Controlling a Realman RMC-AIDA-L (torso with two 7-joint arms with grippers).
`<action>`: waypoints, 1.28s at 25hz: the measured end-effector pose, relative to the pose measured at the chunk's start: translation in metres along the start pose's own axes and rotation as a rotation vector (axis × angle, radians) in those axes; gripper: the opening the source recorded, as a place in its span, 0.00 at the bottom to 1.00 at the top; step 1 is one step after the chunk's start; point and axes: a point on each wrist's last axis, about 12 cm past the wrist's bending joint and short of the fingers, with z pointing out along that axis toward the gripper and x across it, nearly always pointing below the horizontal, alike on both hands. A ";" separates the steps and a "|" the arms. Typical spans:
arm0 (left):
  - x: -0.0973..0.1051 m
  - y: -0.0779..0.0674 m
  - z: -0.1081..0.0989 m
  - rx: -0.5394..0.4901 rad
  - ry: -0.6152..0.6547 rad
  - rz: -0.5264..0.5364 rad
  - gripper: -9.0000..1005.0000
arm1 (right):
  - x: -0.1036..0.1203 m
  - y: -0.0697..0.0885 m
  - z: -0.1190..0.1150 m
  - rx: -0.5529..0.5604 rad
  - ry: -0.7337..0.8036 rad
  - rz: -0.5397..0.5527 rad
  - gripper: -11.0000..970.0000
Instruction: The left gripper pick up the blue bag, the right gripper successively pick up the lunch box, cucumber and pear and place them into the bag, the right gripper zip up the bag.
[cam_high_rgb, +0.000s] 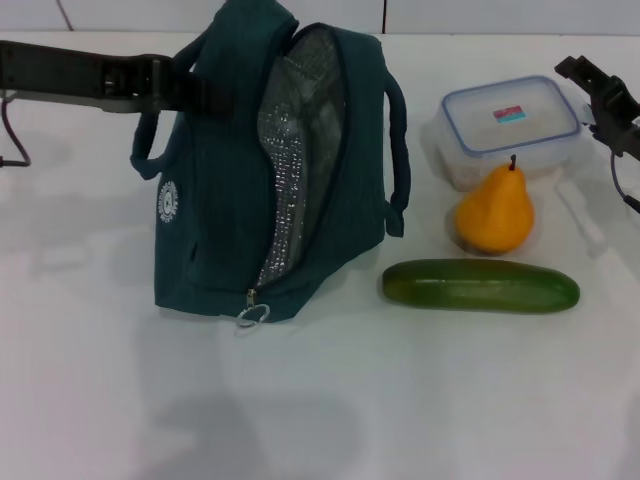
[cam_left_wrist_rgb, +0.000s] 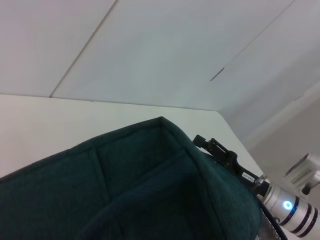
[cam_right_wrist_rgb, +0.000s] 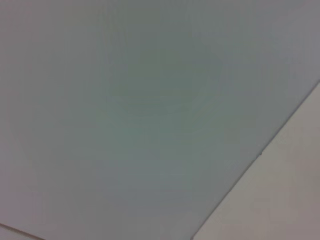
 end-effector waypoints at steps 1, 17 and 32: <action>0.000 0.001 0.001 0.003 0.001 -0.001 0.05 | 0.000 0.000 0.001 0.004 0.002 -0.002 0.81; -0.004 0.002 0.001 0.004 -0.004 0.021 0.05 | 0.005 0.010 0.011 0.006 0.038 -0.026 0.80; -0.003 0.003 0.001 0.000 -0.006 0.018 0.05 | 0.008 0.013 0.007 -0.054 0.059 -0.069 0.79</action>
